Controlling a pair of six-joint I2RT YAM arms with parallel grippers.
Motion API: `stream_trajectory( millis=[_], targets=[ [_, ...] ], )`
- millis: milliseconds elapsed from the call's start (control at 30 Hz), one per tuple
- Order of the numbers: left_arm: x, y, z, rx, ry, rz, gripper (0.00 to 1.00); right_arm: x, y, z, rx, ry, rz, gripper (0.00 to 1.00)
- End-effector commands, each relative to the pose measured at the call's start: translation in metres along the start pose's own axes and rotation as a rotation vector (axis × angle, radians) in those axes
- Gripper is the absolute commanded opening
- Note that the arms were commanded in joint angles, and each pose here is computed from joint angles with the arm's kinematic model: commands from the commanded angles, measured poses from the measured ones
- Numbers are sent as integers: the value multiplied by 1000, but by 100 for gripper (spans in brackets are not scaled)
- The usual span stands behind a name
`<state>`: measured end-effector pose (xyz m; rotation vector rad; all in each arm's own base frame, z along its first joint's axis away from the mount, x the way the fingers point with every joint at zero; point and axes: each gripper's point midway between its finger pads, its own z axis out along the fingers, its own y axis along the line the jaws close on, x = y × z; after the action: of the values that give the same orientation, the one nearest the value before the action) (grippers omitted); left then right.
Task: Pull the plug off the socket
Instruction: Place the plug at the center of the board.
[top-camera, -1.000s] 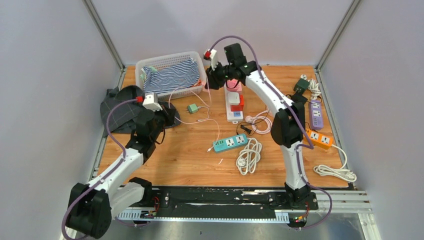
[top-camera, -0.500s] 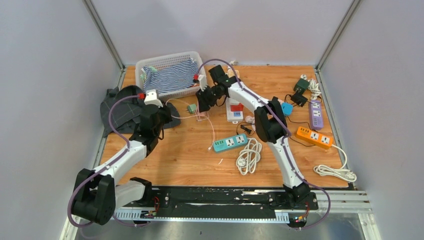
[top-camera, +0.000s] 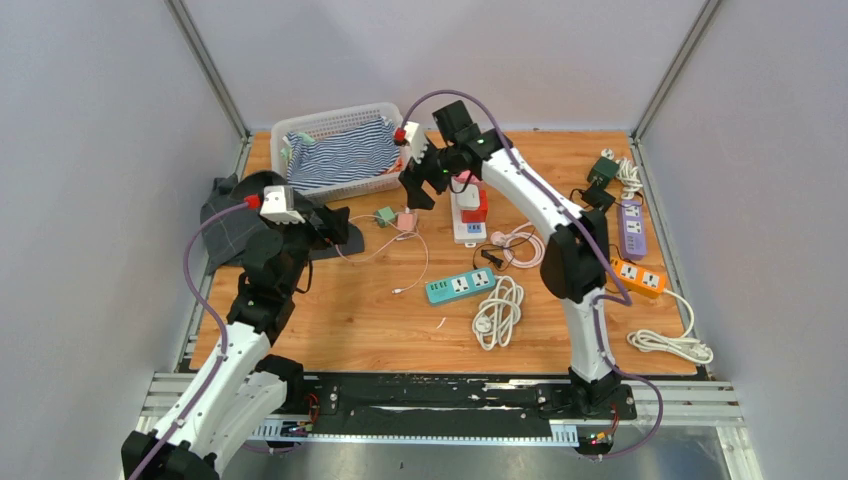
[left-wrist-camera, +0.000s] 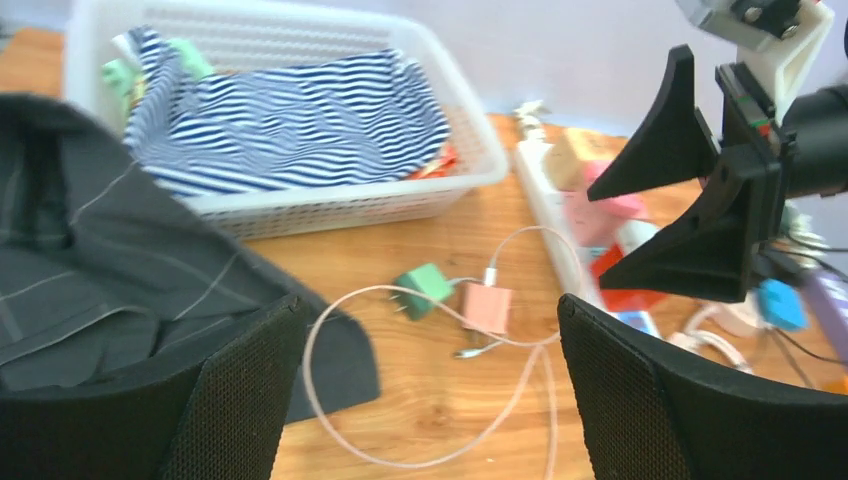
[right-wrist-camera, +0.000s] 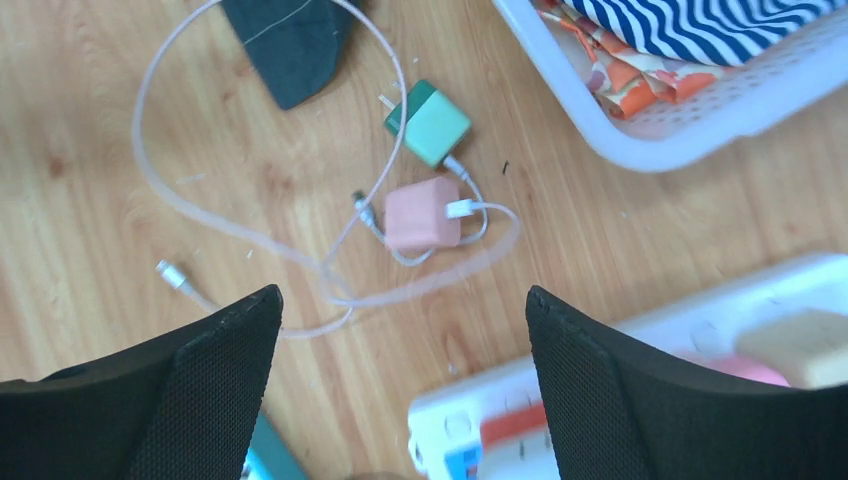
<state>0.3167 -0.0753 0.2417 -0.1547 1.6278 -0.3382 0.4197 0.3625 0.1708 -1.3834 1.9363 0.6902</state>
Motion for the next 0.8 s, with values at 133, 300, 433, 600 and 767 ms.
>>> stream_trajectory(
  millis=[133, 300, 433, 600, 767],
  targets=[
    [15, -69, -33, 405, 116, -47, 100, 21, 44, -77, -30, 31, -119, 92],
    [18, -90, -44, 528, 164, -68, 100, 37, 59, -93, -55, 39, -130, 92],
    [34, -121, -60, 661, 231, -44, 99, 52, 79, -117, -110, 22, -148, 92],
    [69, -161, -76, 790, 311, 68, 99, 75, 108, -158, -154, -68, -202, 94],
    [113, -187, -76, 811, 385, 231, 98, 105, 98, -197, -48, -198, -145, 98]
  ],
)
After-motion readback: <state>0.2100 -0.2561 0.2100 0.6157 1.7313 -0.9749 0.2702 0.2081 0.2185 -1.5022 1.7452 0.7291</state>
